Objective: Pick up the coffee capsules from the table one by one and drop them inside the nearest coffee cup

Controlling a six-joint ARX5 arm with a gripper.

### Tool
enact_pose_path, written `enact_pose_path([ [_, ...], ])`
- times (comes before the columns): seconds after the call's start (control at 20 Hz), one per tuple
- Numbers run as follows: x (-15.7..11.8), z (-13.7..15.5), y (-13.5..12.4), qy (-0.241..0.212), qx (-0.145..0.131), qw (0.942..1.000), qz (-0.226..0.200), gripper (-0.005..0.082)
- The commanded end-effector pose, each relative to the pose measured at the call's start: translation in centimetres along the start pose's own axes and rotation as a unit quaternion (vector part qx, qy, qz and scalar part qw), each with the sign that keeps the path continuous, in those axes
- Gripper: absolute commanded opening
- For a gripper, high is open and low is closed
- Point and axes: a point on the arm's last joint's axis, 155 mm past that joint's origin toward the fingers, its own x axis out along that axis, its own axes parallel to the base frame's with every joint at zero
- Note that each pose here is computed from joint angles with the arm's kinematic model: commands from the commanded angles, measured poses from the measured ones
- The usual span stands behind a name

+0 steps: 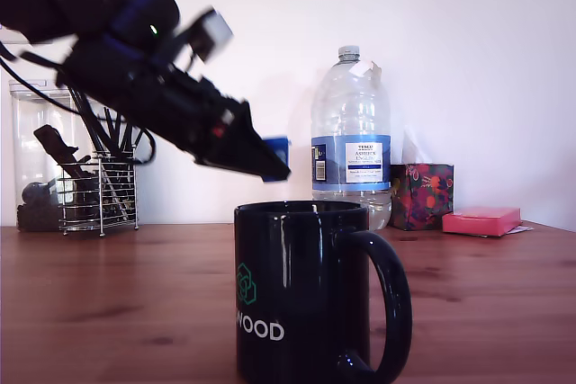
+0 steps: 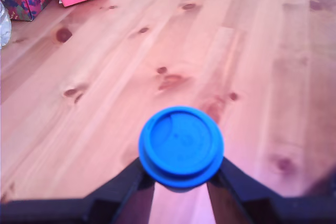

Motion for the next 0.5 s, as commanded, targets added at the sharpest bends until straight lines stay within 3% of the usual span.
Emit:
enact_pose_path([
  [0.0,-0.7,-1.0,-1.2,0.005,-0.014,0.9999,-0.005,0.0141],
  [0.45,-5.3,-0.3,-8.2,-0.015,-0.023,0.9993,-0.026,0.0141],
])
